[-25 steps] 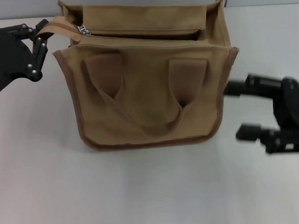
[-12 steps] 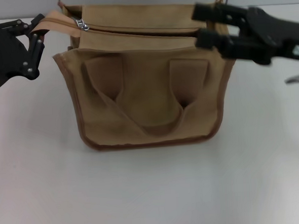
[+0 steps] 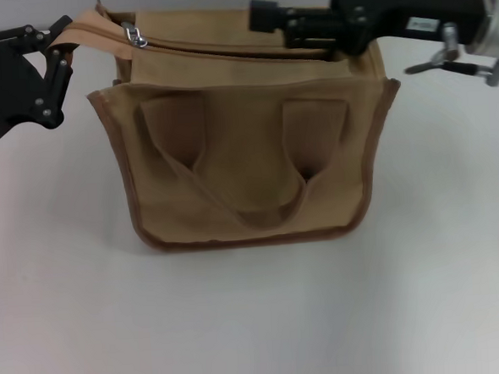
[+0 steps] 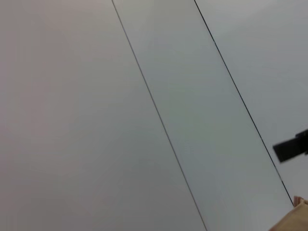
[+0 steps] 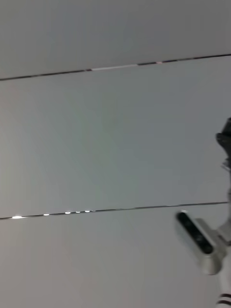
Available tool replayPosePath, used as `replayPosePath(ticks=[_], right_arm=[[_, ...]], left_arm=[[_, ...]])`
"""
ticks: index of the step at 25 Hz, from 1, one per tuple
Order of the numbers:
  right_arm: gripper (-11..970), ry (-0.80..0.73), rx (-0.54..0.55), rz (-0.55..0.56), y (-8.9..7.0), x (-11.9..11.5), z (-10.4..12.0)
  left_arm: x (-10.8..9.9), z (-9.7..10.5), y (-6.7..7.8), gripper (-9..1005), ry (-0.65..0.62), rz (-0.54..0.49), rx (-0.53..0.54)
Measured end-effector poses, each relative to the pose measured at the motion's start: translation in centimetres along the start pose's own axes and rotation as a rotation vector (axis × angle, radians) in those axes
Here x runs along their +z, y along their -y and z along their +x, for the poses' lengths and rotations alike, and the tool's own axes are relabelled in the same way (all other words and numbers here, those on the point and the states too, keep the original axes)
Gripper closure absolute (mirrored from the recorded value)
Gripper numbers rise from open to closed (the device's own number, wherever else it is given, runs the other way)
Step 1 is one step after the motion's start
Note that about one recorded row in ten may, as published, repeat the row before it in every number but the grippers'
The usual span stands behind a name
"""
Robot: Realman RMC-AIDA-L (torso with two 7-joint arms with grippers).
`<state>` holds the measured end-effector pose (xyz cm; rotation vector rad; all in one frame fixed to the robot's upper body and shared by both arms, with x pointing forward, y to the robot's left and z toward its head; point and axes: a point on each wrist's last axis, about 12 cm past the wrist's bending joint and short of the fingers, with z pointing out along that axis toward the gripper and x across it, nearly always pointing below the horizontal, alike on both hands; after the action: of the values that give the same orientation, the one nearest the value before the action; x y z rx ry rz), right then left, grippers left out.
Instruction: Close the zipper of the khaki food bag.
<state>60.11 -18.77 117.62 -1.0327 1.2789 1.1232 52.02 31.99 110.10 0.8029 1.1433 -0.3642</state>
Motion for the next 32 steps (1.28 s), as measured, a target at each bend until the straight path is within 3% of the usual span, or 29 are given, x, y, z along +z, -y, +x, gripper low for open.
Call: replayPosePath(ticks=[11,18,32], right_arm=[[197,-0.164,-0.174,0.001,1.0,4.5,0.0],[198,-0.240,-0.295,-0.020,0.5,7.2,-0.2],[198,-0.209,-0.338,0.003,0.3,7.7,-0.5]], left_arm=[[0.3,-0.1,0.0,963,0.010,0.009,0.003],[0.4,-0.6,-0.1,961,0.037,0.025,0.016],[0.6,-1.0,-0.2,958,0.065,0.041,0.034]])
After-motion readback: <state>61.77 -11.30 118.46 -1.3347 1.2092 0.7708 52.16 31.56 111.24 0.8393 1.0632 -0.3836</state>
